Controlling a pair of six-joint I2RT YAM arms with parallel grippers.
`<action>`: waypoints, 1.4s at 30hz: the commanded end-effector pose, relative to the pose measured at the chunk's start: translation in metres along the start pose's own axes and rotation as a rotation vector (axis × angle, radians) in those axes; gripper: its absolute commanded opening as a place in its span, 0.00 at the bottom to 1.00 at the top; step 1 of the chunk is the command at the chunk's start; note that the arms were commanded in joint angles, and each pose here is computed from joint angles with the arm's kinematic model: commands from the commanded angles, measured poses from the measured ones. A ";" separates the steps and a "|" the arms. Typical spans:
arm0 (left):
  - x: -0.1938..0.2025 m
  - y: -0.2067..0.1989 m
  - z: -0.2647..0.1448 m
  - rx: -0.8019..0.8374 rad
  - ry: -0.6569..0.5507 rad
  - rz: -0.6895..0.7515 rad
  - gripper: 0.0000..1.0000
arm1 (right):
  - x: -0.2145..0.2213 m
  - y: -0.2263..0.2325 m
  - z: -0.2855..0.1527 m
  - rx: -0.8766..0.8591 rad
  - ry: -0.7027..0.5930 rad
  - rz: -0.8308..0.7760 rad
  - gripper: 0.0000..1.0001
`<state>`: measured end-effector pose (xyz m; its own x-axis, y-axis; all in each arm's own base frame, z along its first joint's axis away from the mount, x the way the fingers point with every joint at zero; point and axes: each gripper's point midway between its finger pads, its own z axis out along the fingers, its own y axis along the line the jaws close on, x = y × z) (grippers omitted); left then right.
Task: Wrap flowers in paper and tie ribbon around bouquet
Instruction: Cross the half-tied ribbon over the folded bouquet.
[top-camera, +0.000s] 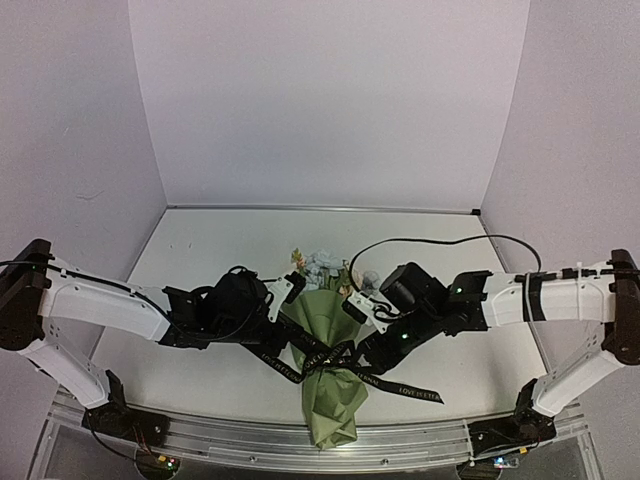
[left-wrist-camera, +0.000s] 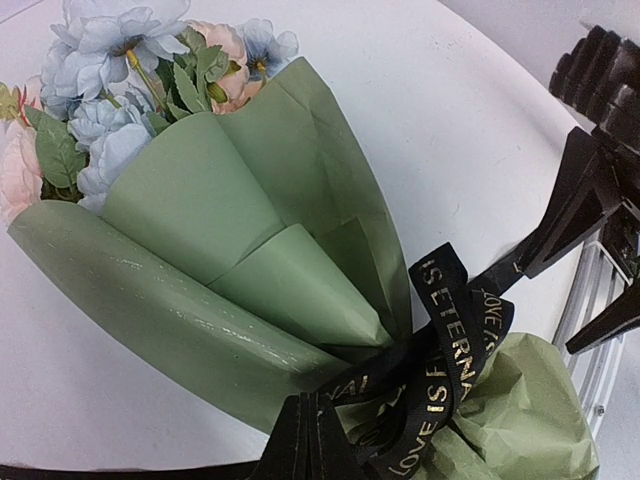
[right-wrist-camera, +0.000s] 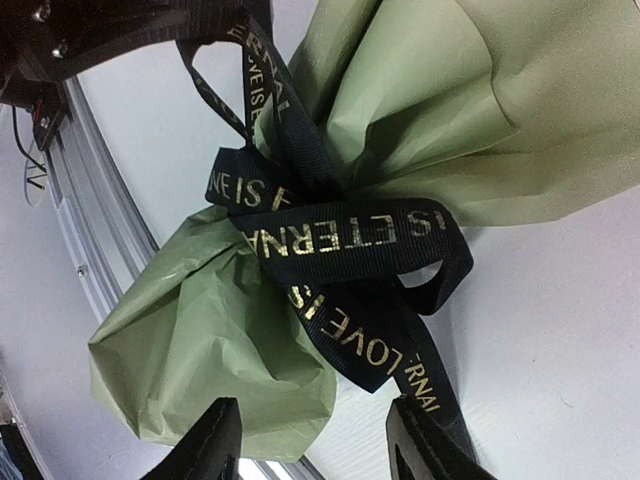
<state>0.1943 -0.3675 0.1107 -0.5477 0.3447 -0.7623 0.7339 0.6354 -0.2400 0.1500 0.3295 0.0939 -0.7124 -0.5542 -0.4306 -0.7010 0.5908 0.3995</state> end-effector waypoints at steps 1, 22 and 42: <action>-0.014 -0.002 0.001 0.008 -0.045 -0.015 0.00 | 0.005 -0.010 0.010 0.052 0.022 -0.043 0.49; -0.011 0.000 -0.003 0.007 -0.051 -0.045 0.00 | -0.003 -0.025 0.032 0.145 -0.017 0.005 0.12; 0.024 0.056 -0.027 -0.220 -0.074 -0.252 0.00 | 0.026 -0.065 -0.009 0.392 0.024 0.016 0.00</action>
<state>0.1992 -0.3212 0.0886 -0.6640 0.1866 -0.7241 0.5462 0.7824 -0.2993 0.1752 0.2896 0.0607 -0.7303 -0.5381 -0.4209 -0.6383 0.7571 0.1394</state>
